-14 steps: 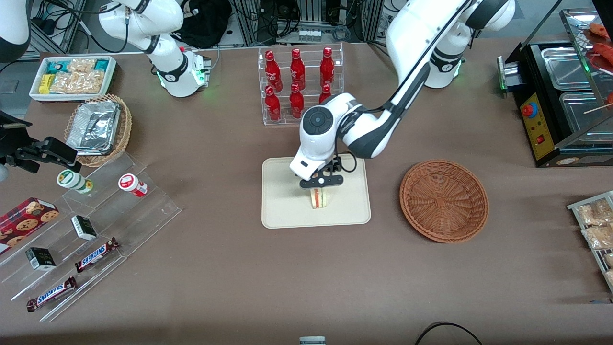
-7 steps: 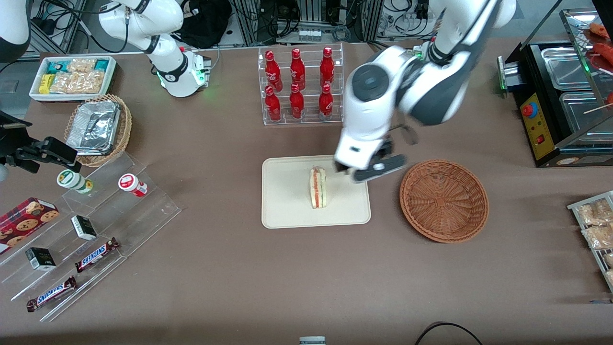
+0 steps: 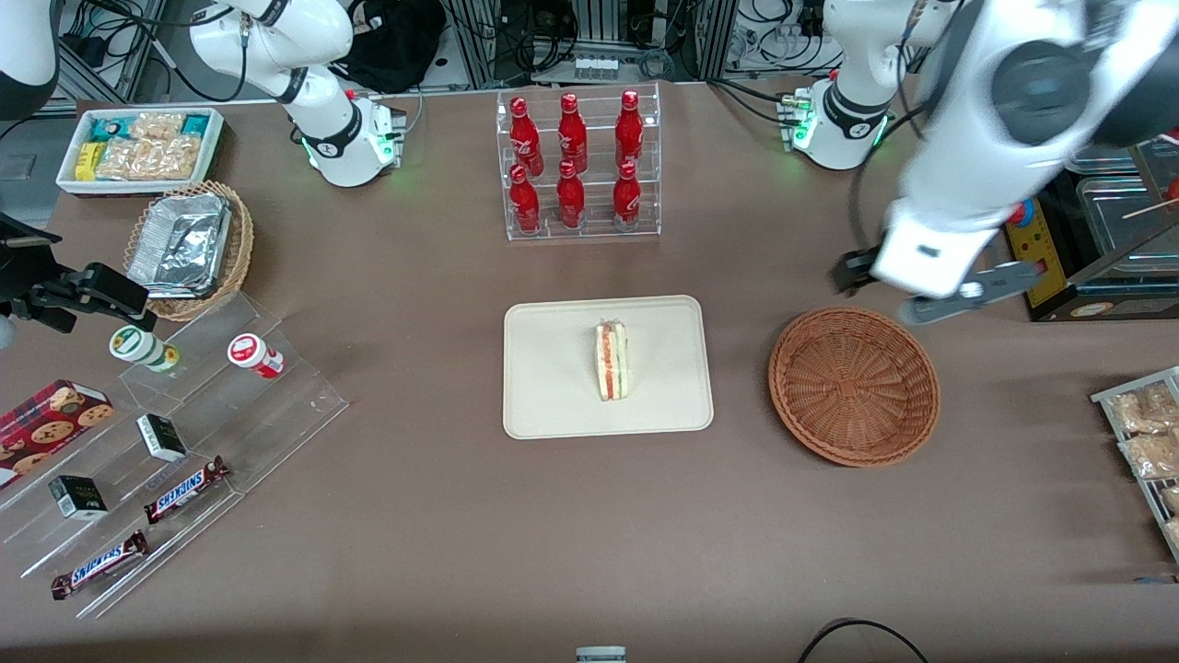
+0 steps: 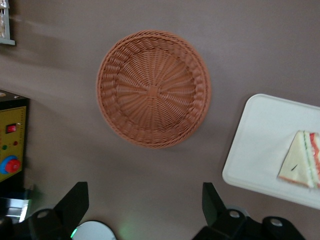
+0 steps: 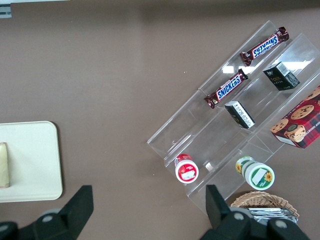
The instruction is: Place sandwich from basket to tray
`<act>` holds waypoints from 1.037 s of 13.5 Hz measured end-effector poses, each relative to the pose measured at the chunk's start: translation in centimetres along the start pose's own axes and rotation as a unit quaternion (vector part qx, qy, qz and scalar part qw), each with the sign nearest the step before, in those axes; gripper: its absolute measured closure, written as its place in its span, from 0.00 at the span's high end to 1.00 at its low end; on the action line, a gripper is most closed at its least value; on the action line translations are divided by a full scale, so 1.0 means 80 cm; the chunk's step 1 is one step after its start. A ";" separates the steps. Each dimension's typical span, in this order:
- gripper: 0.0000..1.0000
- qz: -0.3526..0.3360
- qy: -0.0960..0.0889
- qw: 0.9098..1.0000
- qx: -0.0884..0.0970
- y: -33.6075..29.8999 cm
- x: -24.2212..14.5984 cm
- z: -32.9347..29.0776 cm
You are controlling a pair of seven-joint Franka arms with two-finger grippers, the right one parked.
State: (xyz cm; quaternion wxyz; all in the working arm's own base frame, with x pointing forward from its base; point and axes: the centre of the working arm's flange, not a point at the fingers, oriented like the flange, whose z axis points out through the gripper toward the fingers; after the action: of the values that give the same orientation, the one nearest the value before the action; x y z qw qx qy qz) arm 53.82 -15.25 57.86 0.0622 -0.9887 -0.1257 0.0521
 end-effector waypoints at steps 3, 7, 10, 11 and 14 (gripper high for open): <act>1.00 0.027 -0.010 1.000 -0.007 -0.074 0.002 -0.025; 1.00 0.059 -0.018 0.998 -0.006 -0.110 -0.010 -0.040; 1.00 0.051 -0.016 0.999 -0.011 -0.123 -0.005 -0.045; 1.00 0.048 -0.014 0.999 -0.014 -0.130 -0.003 -0.047; 1.00 0.074 -0.006 0.997 -0.018 -0.131 0.002 -0.054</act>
State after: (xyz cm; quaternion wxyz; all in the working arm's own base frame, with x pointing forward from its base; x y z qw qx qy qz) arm 51.95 -5.59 63.57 0.0393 -0.9960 -0.0533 0.0603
